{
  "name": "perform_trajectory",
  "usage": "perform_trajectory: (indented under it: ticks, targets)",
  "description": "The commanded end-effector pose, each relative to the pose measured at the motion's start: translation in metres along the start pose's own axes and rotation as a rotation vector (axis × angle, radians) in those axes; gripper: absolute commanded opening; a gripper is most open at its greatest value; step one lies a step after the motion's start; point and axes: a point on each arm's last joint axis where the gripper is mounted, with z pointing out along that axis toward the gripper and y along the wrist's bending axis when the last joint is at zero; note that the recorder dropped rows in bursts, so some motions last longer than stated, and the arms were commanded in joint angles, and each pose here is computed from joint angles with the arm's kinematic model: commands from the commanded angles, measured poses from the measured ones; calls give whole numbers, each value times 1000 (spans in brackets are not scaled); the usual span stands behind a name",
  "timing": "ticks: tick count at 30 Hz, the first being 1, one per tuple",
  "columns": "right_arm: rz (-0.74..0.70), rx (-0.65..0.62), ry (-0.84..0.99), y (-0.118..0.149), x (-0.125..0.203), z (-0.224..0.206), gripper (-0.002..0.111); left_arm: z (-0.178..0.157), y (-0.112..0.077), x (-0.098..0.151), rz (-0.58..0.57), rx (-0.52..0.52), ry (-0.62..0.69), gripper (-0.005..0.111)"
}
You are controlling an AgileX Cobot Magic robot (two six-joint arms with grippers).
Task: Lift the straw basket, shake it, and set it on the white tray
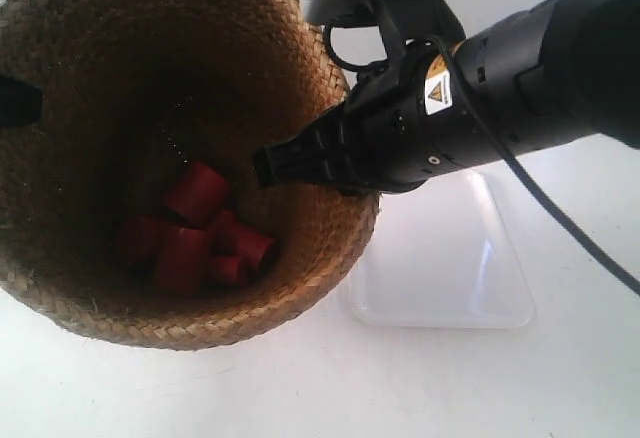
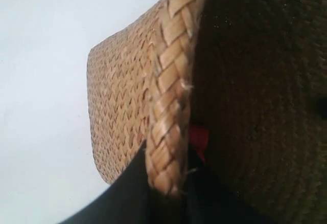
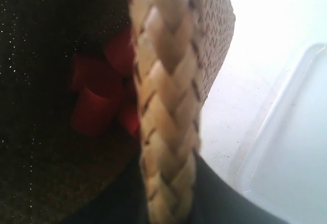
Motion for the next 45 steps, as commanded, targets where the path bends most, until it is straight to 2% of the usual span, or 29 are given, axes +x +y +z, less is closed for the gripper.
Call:
perform_trajectory:
  ticks: [1,7,11,13,16,17,18,19,20,22,24,27,38,45]
  targets:
    - [-53,-1,-38,0,1,2,0,-4,-4,-3,22,16,-39,0]
    - [-53,-2,-41,0,1,2,0,-4,-4,-1,28,19,-24,0]
    - [-67,-2,-73,1,-4,-2,0,-4,-2,-8,35,-6,-85,0]
    - [-66,-13,-131,5,-22,-29,0,-19,-9,-20,53,13,-132,0]
    - [-83,-87,-323,19,-52,-104,0,-62,-35,-40,98,118,-239,0]
    - [-97,-101,-375,21,-51,-111,0,-68,-38,-40,185,113,-262,0]
    - [-101,-79,-371,18,-45,-98,0,-58,-32,-33,209,83,-231,0]
    - [-80,-30,-280,10,-32,-68,0,-40,-20,-22,150,45,-163,0]
    - [-29,18,-149,2,-20,-44,0,-16,-7,-6,1,15,-51,0]
    - [-16,53,-17,-4,-10,-29,0,-6,1,6,-52,-18,20,0]
    - [-58,-2,-31,4,-10,-28,0,-9,-6,3,-10,39,-30,0]
    - [-61,2,-68,4,-13,-35,0,-17,-8,-3,12,29,-98,0]
    - [-63,2,-74,4,-14,-33,0,-17,-8,-3,14,28,-99,0]
    - [-68,15,-28,3,-11,-16,0,-14,-6,1,13,29,-81,0]
